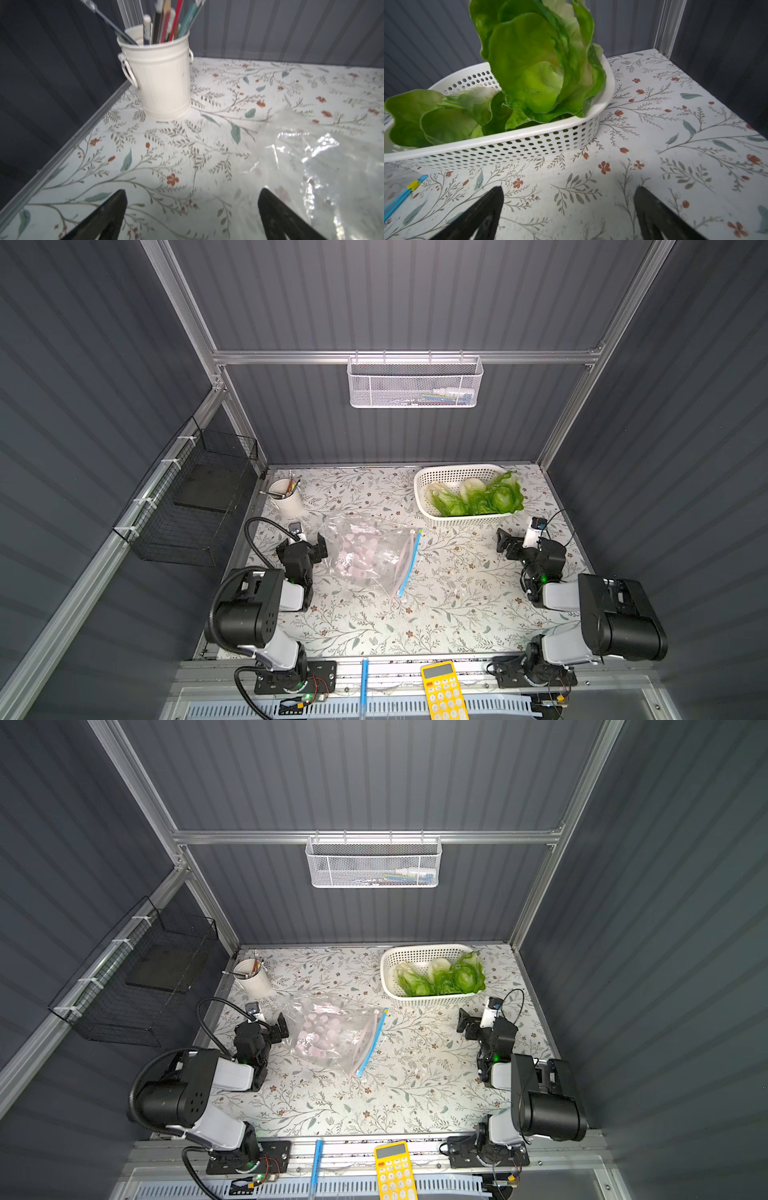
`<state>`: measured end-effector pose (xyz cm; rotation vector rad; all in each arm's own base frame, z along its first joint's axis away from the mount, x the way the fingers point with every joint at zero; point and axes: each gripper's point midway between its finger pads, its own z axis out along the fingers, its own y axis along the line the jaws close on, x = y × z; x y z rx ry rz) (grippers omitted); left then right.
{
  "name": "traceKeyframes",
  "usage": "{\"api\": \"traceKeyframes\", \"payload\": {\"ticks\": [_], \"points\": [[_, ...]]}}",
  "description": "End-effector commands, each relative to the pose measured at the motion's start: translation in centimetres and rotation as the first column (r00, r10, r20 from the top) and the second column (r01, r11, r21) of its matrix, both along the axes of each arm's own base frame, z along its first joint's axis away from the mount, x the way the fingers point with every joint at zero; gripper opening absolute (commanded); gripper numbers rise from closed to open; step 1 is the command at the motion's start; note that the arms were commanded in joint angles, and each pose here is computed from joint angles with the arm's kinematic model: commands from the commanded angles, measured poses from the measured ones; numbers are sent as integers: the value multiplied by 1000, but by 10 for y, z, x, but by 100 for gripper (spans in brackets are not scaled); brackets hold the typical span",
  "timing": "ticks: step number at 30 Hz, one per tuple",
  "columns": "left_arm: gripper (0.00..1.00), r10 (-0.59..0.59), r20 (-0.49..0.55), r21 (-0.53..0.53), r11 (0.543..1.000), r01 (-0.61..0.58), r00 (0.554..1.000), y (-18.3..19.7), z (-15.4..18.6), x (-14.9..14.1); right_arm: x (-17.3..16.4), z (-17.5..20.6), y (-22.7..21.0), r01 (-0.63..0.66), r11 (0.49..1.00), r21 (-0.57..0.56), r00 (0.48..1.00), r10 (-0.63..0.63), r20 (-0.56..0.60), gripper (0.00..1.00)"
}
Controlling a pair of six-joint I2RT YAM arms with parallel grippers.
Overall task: Open the zip-top bag and take out the chinese cabbages
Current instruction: Reset both arms
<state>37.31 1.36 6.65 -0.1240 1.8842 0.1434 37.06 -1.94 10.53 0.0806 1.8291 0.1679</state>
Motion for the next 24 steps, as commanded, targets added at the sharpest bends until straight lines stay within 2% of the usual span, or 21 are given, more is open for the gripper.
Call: {"api": "traceKeyframes", "payload": {"ticks": [1,4,6,8,24], "points": [[100,-32,159,16,999,30,987,-5,25,4,12,17,3,-26,999,-22,999,27,42,99],[100,48,76,-2,999,-48,996,7,16,9,13,16,4,-21,999,-32,999,22,36,99],[100,36,31,11,999,-36,999,4,12,26,14,16,4,-17,999,-35,999,18,33,99],[100,21,-87,22,1000,-19,996,1,0,41,14,16,4,-15,999,-37,999,16,30,99],[100,11,-79,35,999,-8,997,-3,0,41,16,15,4,-6,999,-47,1000,7,21,99]]}}
